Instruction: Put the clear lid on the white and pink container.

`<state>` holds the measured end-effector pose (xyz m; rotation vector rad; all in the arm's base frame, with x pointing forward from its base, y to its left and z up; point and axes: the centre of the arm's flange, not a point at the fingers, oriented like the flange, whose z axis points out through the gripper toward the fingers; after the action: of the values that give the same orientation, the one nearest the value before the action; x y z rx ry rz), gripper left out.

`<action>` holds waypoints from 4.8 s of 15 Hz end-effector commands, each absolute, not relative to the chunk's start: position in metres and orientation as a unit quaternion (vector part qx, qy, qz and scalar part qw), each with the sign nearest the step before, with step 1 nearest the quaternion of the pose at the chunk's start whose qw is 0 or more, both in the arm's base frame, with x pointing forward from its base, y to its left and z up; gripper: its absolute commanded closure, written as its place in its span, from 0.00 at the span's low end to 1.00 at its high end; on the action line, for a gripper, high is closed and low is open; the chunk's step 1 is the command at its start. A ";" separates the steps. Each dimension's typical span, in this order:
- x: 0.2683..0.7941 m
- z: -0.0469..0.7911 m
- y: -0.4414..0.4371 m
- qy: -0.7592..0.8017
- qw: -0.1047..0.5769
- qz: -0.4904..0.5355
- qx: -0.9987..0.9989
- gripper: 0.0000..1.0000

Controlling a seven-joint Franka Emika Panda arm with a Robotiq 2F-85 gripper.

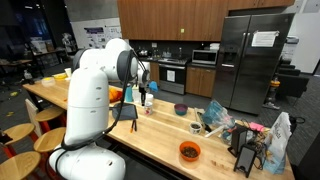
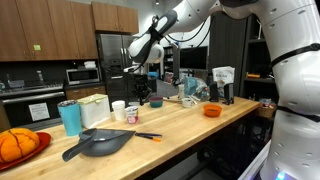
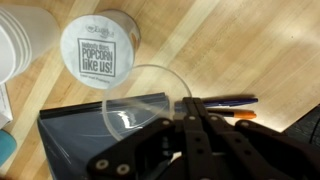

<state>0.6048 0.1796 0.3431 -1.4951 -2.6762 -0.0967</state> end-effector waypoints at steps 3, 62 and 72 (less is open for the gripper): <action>0.583 0.362 0.183 -0.876 0.014 -0.036 -0.481 1.00; 0.661 0.324 0.178 -0.880 0.011 0.022 -0.474 1.00; 0.668 0.316 0.185 -0.882 0.022 0.032 -0.470 1.00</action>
<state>0.6598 0.1801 0.3140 -1.4529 -2.7224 0.0652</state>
